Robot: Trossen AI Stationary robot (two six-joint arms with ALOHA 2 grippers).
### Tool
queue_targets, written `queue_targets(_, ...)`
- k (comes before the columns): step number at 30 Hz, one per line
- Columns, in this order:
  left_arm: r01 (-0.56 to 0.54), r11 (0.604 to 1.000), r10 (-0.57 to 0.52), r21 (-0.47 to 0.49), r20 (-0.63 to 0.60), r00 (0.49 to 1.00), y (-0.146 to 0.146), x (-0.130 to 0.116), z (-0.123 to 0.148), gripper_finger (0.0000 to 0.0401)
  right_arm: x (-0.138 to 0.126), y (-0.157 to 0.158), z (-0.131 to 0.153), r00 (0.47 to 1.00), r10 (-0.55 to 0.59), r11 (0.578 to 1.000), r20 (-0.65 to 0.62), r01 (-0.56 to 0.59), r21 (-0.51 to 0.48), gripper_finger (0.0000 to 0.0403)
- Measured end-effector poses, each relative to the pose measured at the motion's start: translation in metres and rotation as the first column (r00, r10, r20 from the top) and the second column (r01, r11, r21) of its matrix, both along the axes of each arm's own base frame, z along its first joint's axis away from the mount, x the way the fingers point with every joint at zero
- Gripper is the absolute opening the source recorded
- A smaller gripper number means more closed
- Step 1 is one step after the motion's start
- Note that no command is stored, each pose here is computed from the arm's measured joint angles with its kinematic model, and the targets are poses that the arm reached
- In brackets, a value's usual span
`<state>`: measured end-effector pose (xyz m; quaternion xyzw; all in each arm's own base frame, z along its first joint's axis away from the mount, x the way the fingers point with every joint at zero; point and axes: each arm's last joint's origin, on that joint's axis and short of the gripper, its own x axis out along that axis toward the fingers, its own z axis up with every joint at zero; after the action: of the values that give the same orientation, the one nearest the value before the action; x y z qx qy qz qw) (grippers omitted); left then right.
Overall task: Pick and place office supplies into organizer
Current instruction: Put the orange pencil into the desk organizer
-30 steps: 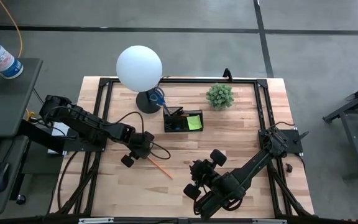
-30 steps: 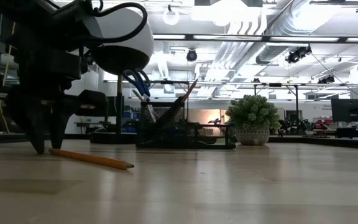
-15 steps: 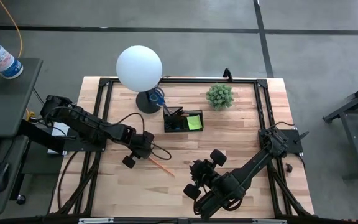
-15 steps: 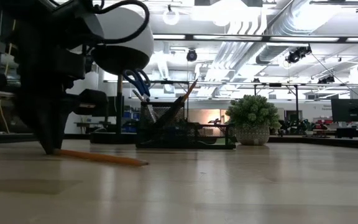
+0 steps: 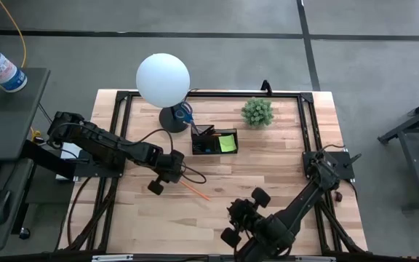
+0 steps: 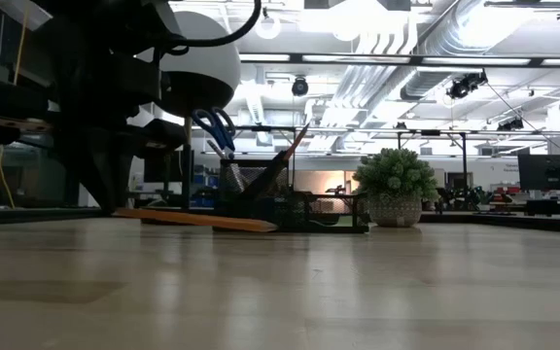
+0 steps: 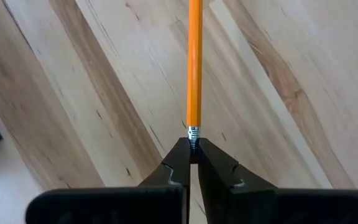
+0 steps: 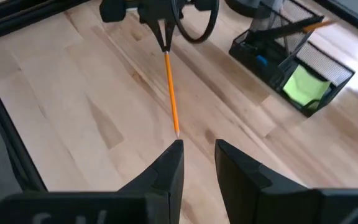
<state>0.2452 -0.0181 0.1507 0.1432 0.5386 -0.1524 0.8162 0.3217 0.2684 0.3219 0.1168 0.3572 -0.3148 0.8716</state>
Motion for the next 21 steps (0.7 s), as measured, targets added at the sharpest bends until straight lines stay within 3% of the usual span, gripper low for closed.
queue_targets(7,0.001,1.000,-0.001,0.000,-0.017,1.000,0.000,0.005,0.012,0.0001,0.004,0.017,-0.029,0.997,-0.075,0.997,0.008,0.074,0.033,0.0082)
queue_targets(15,-0.008,1.000,0.009,-0.017,0.069,0.998,-0.001,0.010,0.041,0.0001,-0.001,0.034,-0.044,0.981,-0.167,0.984,0.095,0.159,0.081,0.0082)
queue_targets(21,-0.094,0.993,0.102,-0.068,0.137,0.985,0.008,0.002,0.061,0.0000,-0.012,0.046,-0.046,0.968,-0.192,0.978,0.159,0.176,0.113,0.0082)
